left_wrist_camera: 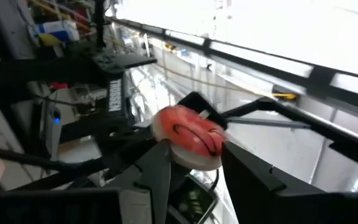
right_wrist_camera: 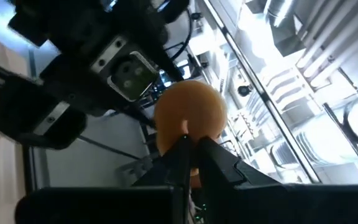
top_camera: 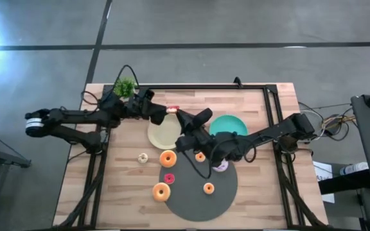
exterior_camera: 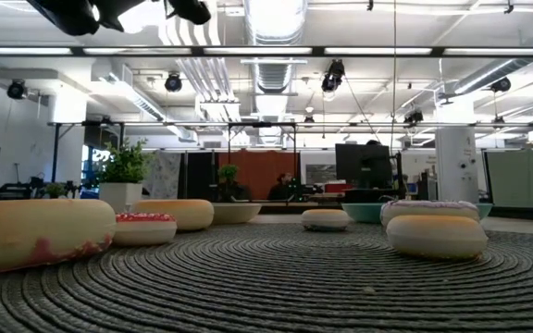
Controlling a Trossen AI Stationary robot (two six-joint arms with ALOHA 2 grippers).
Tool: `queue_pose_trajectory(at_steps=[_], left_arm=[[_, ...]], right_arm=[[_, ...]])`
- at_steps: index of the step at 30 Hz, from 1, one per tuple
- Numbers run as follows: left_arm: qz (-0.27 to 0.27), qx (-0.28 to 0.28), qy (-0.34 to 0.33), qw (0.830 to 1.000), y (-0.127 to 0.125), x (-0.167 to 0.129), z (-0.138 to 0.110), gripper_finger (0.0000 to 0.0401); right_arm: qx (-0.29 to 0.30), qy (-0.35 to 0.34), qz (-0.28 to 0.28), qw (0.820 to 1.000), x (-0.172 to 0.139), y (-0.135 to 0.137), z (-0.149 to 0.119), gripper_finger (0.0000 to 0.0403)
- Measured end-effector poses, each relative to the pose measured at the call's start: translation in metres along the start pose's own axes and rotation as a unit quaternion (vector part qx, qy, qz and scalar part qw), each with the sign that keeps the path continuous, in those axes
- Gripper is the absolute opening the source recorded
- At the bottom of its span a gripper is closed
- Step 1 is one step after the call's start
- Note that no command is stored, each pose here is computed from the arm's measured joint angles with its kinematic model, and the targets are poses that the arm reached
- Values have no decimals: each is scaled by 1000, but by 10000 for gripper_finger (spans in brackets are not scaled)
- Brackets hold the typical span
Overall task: Pick & Place donuts
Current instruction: Put the small orange donut on the green plate
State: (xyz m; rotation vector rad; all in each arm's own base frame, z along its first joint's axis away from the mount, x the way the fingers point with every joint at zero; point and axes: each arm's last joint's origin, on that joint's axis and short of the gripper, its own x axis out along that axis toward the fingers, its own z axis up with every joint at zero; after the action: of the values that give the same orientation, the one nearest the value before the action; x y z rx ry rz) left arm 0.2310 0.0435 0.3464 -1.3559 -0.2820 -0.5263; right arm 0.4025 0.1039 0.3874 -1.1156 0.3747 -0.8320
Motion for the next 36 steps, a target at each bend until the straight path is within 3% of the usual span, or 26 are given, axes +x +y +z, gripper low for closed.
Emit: queue_pose_trajectory(at_steps=[7,14,26,36], left_arm=[[0,-21,29,999,-2,-5,5,117],[2,-33,104,994,-1,-7,4,117],[23,-87,65,994,1,-18,31,117],[-1,-87,106,991,-12,1,39,117]], right_arm=[[-36,-5,-15,999,-2,-10,1,18],[-68,-28,-16,997,1,-10,1,18],[-93,-83,-25,992,3,-12,3,18],[-119,-102,-32,987,9,-12,1,18]])
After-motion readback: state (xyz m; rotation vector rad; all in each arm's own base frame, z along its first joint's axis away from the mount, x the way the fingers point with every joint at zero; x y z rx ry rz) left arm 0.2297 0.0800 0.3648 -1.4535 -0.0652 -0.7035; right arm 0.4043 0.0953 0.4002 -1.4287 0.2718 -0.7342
